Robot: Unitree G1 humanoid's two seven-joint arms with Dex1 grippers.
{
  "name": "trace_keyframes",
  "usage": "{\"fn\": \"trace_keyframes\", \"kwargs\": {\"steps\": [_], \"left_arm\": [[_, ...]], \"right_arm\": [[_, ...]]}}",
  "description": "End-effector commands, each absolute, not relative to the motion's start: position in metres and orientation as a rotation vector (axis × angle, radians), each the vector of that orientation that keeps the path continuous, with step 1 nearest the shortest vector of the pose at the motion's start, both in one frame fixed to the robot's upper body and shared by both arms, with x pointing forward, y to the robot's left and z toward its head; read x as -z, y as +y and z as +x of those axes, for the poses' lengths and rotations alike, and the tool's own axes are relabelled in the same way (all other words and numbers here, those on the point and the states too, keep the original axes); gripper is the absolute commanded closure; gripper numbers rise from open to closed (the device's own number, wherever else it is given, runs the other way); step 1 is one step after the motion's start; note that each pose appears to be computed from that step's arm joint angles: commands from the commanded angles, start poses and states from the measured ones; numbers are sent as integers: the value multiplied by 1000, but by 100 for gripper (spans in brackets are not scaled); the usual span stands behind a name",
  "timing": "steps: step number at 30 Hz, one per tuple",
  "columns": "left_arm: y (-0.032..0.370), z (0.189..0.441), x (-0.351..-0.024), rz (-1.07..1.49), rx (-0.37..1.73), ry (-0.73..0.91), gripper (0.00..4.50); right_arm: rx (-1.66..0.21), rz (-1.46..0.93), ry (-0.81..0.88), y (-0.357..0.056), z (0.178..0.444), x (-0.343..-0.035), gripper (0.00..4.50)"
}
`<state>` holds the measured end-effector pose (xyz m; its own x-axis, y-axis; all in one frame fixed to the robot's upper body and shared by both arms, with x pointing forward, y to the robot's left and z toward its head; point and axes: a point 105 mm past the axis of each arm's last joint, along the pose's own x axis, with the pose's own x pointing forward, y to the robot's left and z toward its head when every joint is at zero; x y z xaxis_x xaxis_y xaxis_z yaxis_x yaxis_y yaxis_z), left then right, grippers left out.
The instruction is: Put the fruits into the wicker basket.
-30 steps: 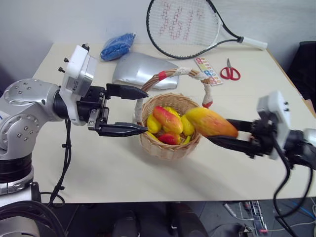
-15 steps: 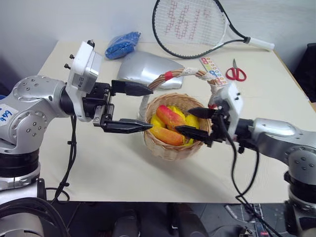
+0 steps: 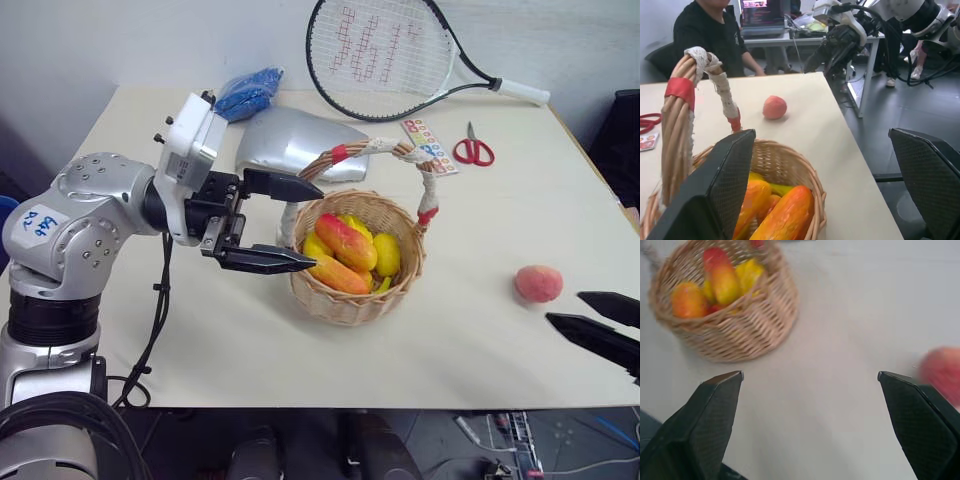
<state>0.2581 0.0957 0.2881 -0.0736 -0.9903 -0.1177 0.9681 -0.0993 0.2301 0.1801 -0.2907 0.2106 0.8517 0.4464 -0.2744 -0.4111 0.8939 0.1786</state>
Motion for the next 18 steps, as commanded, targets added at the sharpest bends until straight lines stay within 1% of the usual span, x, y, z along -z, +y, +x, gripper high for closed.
{"fn": "trace_keyframes", "kwargs": {"steps": [1, 5, 9, 14, 16, 18], "left_arm": [[95, 253, -297, 324, 1648, -150, 0], [96, 251, -296, 321, 1623, -155, 0], [97, 247, -296, 318, 1600, -153, 0], [100, 245, -296, 332, 1557, -141, 0], [102, 245, -297, 333, 1545, -142, 0], [102, 244, -298, 336, 1533, -144, 0]], "right_arm": [[-384, 63, 305, -301, 190, -203, 5], [-248, 62, 308, -319, 218, -184, 5], [-206, 83, 313, -321, 246, -162, 5], [-91, 72, 325, -337, 278, -148, 5], [-46, 111, 315, -344, 290, -145, 5], [-58, 110, 322, -342, 298, -142, 5]]}}
